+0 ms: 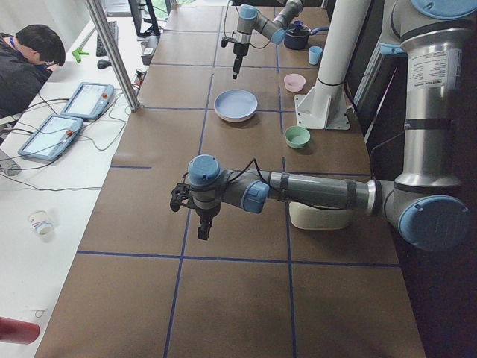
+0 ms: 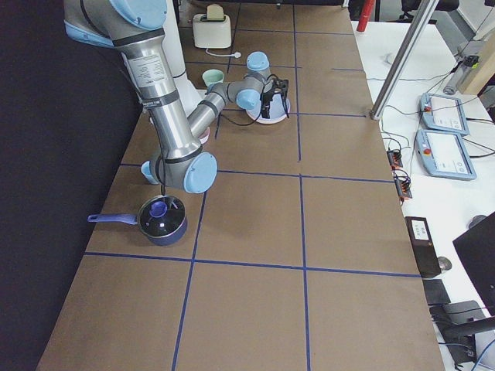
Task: Stack three plates with pink and blue
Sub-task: 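Open the right gripper and withdraw it away from the stack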
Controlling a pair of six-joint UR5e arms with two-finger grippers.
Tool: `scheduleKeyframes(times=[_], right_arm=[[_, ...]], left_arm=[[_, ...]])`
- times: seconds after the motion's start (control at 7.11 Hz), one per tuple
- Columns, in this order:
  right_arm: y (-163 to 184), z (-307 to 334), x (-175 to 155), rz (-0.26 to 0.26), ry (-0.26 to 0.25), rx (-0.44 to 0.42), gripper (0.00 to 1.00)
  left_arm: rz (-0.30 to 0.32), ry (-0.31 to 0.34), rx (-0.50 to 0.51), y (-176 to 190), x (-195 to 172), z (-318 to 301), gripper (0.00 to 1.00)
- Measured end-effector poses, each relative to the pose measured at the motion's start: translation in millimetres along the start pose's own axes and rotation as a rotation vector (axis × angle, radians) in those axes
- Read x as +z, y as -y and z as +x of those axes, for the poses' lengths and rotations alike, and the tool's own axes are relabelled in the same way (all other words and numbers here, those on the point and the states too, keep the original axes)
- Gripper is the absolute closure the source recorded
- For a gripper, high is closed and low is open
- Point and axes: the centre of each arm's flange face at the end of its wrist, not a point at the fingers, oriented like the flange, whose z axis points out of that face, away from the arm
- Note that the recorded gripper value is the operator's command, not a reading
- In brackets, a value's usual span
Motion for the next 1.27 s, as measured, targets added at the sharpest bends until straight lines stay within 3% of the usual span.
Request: scheduleKeyframes(times=[0.28,0.42,0.84,1.13,1.27], right_arm=[[55,52,-47,-0.029,-0.15,-0.147,0.0],[86,94,-73,-0.064,-0.198,-0.221,0.0],[142,258,-141,-0.155,-0.226,-0.35,0.0],[149,366,-169,-0.193,-0.238,-0.392,0.0],[143,417,-179,-0.215,-0.22,-0.361,0.0]], left_arm=[[-0.003,0.005,-0.013,-2,-5,-9,0.0],[-0.012,0.012,-0.011,-5,-10,-18,0.0],[-0.08,0.026,-0.046,-21,-35,-65,0.0],[-0.106,0.023,-0.079,-25,-42,-80,0.0],[-0.114,0.02,-0.092,-24,-39,-85,0.0]])
